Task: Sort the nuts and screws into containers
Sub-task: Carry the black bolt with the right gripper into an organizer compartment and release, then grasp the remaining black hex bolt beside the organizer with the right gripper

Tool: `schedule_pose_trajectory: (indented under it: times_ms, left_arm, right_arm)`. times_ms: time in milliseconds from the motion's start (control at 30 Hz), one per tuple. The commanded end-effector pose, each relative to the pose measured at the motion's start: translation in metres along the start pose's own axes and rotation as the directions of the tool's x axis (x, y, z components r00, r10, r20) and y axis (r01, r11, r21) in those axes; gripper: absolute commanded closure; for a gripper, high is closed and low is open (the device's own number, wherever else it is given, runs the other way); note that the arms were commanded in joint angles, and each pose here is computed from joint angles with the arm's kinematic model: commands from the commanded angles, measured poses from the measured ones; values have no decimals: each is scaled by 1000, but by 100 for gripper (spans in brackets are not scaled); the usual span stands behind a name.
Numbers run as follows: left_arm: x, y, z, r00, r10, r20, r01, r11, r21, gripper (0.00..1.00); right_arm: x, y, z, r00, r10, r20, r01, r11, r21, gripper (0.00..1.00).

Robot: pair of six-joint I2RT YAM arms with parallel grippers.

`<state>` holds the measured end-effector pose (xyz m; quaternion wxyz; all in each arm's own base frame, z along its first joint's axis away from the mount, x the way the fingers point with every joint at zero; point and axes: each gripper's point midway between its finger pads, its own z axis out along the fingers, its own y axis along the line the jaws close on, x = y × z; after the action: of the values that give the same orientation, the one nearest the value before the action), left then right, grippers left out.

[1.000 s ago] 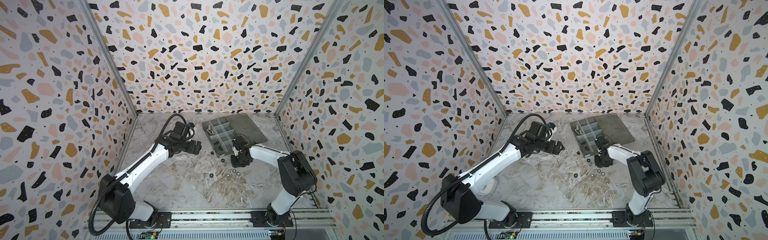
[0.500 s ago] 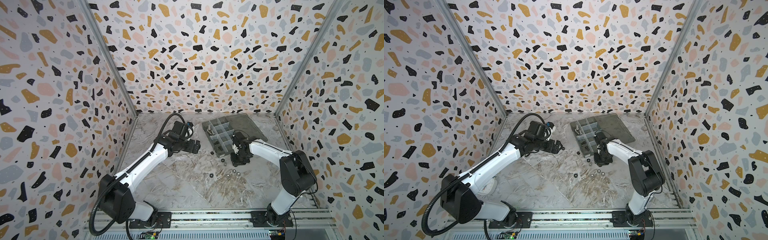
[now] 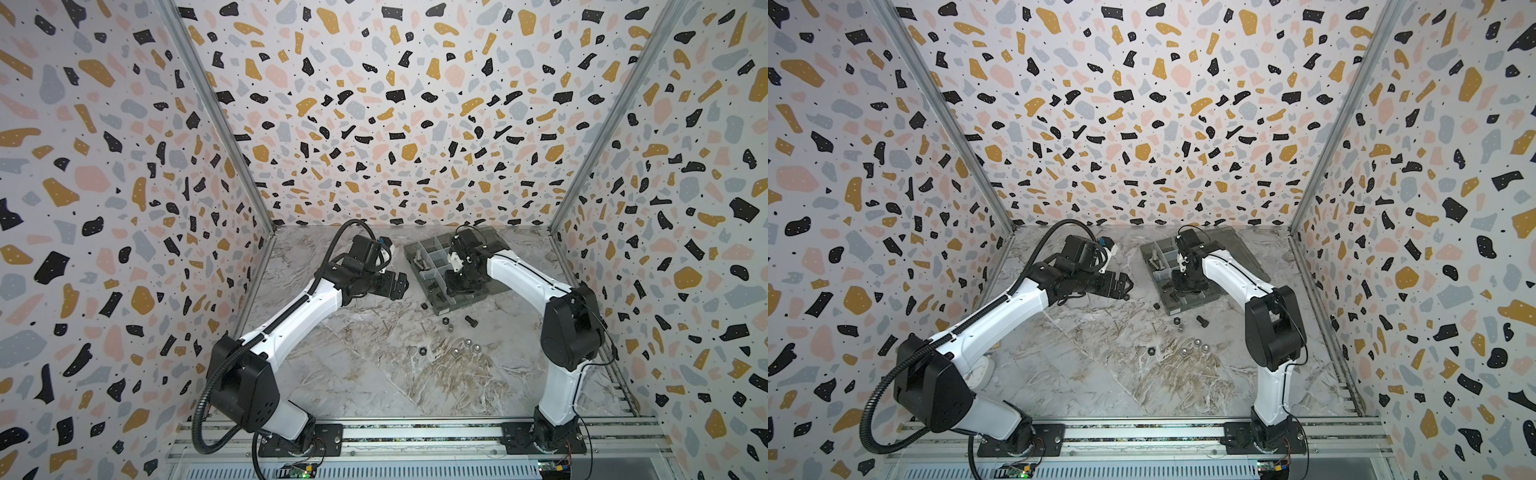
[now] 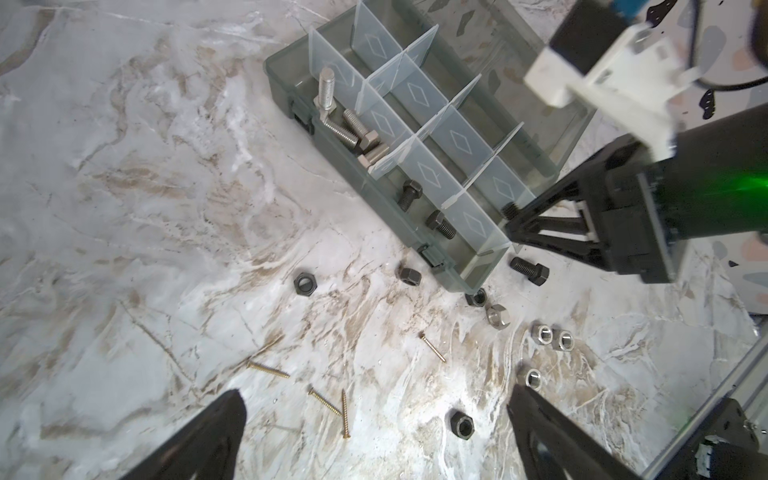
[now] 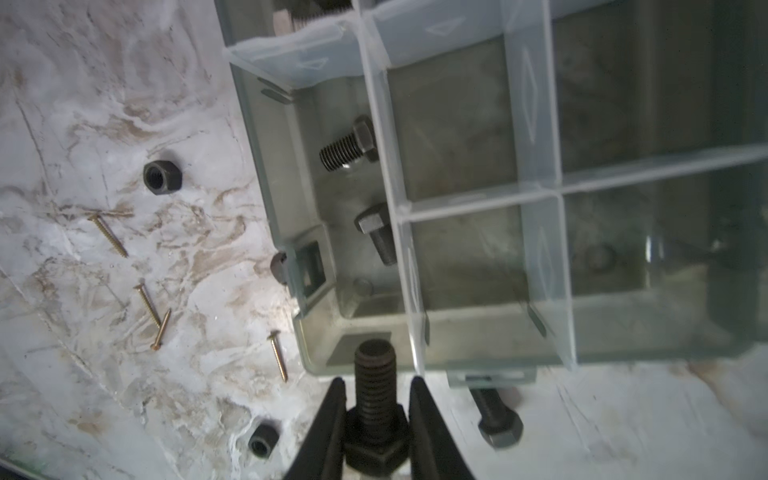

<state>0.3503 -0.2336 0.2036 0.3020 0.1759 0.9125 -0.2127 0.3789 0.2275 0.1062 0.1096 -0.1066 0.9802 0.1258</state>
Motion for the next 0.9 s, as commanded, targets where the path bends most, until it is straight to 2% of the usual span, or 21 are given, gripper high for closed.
schedule_pose_trajectory:
  times_ms: [0, 133, 233, 400, 467, 600, 867]
  left_arm:
    - [-22, -12, 0, 999, -9, 51, 6, 998, 65, 0]
    - [-26, -14, 4, 999, -5, 48, 2, 997, 73, 0]
    - [-27, -14, 6, 999, 2, 41, -5, 997, 74, 0]
    - [-29, -13, 8, 999, 27, 30, -28, 998, 60, 0]
    - [-27, -12, 9, 999, 34, 23, -35, 998, 55, 0]
    - [-21, -18, 14, 998, 58, 7, -58, 996, 63, 0]
    - [-5, -72, 27, 982, 187, -37, -181, 976, 120, 0]
  right_arm:
    - [-6, 12, -1, 999, -46, -16, 46, 999, -25, 85]
    - [-14, 15, 13, 998, -62, -31, 61, 998, -34, 83]
    - [-19, 18, 14, 997, -72, -35, 71, 997, -36, 71]
    - [-24, 19, -10, 996, -93, 2, 93, 995, -23, 62]
    - [-20, 15, -18, 995, -100, 5, 100, 995, -10, 55]
    - [-2, 2, -29, 997, -83, 6, 83, 996, 19, 54]
    - [51, -35, -33, 1000, -6, -11, 7, 998, 56, 54]
